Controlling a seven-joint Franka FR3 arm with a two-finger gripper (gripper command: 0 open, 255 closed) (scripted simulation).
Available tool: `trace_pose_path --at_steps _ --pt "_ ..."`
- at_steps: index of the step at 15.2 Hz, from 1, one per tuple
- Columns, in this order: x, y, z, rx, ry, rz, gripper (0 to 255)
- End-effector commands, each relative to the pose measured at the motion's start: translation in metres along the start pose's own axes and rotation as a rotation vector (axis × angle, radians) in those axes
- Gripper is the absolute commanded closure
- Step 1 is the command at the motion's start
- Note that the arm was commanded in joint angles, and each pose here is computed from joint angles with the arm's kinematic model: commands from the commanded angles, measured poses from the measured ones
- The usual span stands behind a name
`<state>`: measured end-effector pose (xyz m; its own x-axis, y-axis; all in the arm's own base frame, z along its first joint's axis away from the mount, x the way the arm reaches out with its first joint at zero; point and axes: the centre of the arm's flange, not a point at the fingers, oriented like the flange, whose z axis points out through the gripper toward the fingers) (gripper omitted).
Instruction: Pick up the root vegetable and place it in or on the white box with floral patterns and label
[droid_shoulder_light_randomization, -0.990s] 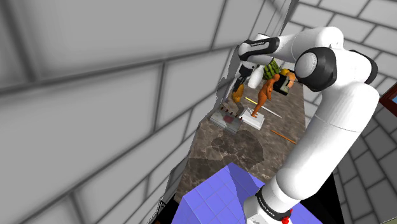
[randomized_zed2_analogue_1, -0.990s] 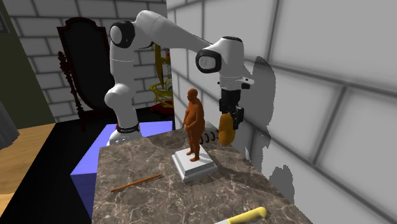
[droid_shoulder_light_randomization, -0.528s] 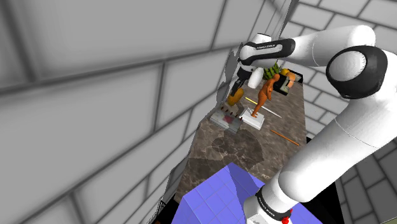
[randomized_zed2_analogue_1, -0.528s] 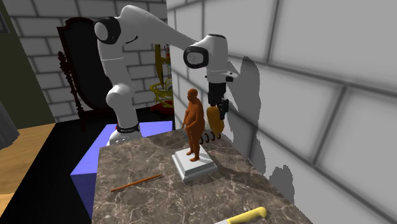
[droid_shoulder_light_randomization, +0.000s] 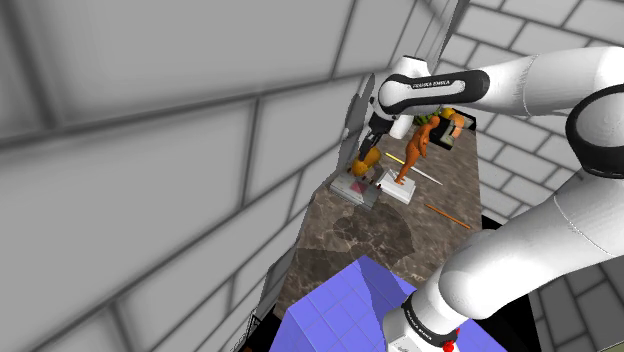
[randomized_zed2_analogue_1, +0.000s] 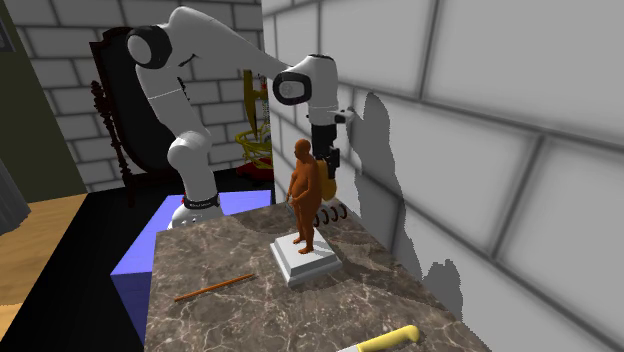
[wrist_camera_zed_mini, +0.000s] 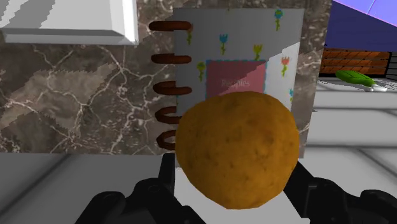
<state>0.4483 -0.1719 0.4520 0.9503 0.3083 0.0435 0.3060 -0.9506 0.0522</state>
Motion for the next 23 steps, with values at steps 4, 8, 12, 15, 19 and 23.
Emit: trace_pose_path --at_steps 4,8,12,15,19,23 --pt "-0.003 -0.004 0.025 0.0 0.0 0.0 255" --pt "-0.004 -0.005 0.046 0.0 0.0 0.0 255" --pt "-0.005 -0.006 0.069 0.0 0.0 0.0 255" --pt "-0.005 -0.006 0.069 0.0 0.0 0.0 255" --pt "-0.005 -0.006 0.069 0.0 0.0 0.0 255" --pt "-0.005 -0.006 0.069 0.0 0.0 0.0 0"
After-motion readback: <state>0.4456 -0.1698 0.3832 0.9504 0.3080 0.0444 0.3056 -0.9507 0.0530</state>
